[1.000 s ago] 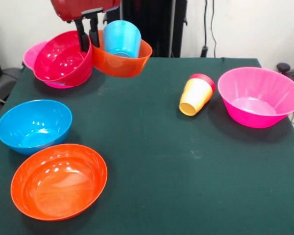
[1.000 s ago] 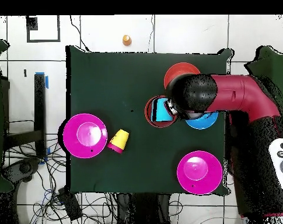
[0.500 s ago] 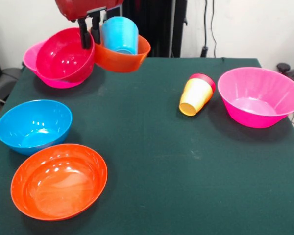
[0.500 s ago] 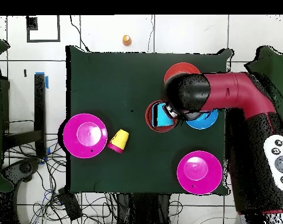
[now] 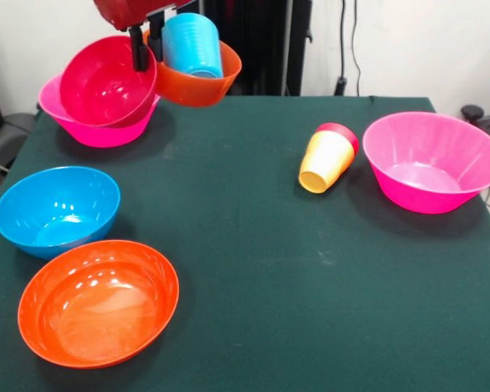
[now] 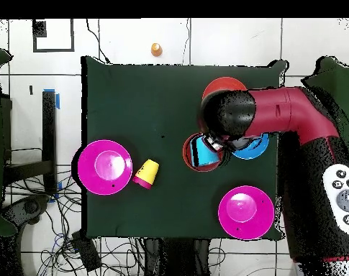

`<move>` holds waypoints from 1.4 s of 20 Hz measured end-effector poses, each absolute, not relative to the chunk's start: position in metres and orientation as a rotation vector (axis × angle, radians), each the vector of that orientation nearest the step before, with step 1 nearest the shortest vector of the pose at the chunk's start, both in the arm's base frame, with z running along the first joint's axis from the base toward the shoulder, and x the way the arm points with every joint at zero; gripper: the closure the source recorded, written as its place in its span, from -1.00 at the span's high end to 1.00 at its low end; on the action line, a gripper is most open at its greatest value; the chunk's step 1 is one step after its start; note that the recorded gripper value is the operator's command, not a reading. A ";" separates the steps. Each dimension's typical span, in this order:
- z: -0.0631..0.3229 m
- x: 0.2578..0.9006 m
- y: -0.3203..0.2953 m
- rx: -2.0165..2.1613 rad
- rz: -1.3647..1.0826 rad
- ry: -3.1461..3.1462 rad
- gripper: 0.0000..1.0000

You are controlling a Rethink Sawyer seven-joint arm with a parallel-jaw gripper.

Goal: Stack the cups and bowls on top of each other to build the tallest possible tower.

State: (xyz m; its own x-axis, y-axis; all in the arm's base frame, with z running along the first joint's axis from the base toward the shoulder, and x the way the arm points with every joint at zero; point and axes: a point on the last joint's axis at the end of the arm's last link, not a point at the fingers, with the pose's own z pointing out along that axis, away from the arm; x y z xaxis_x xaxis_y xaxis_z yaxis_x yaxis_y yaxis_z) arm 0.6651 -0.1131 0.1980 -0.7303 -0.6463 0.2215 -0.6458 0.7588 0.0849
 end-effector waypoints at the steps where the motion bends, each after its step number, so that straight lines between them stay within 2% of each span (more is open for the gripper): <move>1: 0.200 0.669 -0.113 0.996 -0.010 -2.733 -1.00; 7: 0.207 0.682 -0.111 0.813 -0.029 -2.845 -1.00; 13: 0.214 0.694 -0.109 0.302 0.013 -3.028 -1.00; 21: 0.207 0.691 -0.121 -0.166 0.095 -3.089 -1.00; 28: 0.203 0.679 -0.149 -0.326 0.143 -3.065 -1.00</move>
